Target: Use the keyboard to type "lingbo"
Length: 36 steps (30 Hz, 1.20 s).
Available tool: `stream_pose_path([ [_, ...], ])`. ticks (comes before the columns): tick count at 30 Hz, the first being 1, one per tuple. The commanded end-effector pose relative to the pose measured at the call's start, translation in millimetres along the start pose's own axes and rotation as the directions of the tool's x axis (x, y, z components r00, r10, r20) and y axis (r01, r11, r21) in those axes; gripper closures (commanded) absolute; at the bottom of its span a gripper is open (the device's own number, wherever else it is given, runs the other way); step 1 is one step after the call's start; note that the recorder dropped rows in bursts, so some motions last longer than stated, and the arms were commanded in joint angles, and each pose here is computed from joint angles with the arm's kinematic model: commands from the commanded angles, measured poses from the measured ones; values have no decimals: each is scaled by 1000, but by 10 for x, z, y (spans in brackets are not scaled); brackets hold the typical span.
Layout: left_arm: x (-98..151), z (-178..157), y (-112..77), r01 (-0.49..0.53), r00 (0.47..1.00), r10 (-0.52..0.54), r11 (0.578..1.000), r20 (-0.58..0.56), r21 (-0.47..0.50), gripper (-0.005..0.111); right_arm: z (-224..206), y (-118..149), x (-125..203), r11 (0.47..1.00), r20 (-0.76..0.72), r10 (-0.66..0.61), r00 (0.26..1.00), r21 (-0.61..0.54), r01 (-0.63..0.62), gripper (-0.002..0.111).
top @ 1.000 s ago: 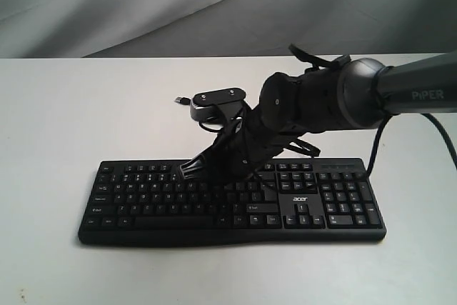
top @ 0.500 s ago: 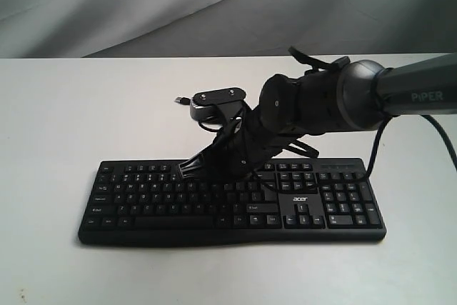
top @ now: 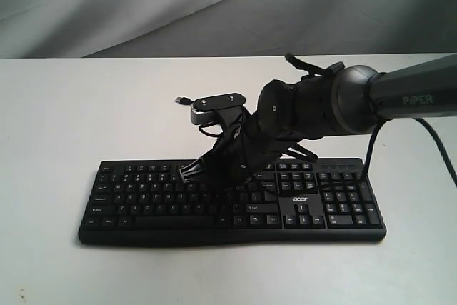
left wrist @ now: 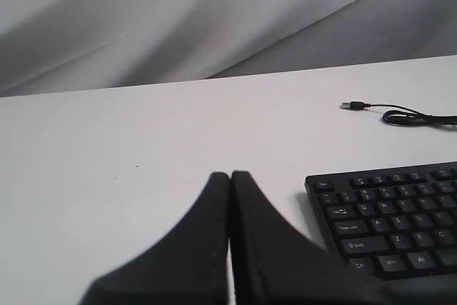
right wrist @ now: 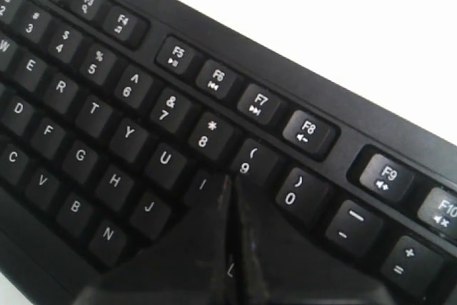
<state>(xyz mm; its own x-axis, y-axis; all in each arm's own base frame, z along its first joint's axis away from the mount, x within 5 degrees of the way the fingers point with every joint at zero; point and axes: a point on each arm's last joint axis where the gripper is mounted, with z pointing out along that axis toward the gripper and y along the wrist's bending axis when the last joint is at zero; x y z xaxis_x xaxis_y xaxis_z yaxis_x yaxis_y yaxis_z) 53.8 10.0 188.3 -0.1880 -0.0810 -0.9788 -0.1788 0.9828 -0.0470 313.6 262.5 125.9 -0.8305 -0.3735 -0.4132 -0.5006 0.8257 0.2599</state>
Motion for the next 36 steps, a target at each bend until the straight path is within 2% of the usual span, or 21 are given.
stream_pose_path([
  [1, 9, 2, -1, 12, 1000, -12, 1000, 3, 1, 106, -2, -27, -8, 1000, 5, 6, 1000, 5, -6, 108],
  [9, 9, 2, -1, 12, 1000, -12, 1000, 3, 1, 106, -12, -26, -12, 1000, 7, 2, 1000, 6, -2, 108],
  [19, 9, 2, -1, 12, 1000, -12, 1000, 3, 1, 106, -531, 107, -194, 998, 126, -67, 990, -4, 68, 108],
  [22, 9, 2, -1, 12, 1000, -12, 1000, 3, 1, 106, -766, 158, -189, 993, 157, -119, 980, -7, 121, 108],
  [27, 9, 2, -1, 12, 1000, -12, 1000, 3, 1, 106, -1267, 255, 30, 980, 332, -196, 923, 38, 194, 108],
  [32, 9, 2, -1, 12, 1000, -12, 1000, 3, 1, 106, -1764, 276, 306, 975, 414, -217, 884, 45, 218, 108],
  [36, 9, 2, -1, 12, 1000, -12, 1000, 3, 1, 106, -2197, 338, 363, 970, 528, -228, 818, 51, 237, 108],
])
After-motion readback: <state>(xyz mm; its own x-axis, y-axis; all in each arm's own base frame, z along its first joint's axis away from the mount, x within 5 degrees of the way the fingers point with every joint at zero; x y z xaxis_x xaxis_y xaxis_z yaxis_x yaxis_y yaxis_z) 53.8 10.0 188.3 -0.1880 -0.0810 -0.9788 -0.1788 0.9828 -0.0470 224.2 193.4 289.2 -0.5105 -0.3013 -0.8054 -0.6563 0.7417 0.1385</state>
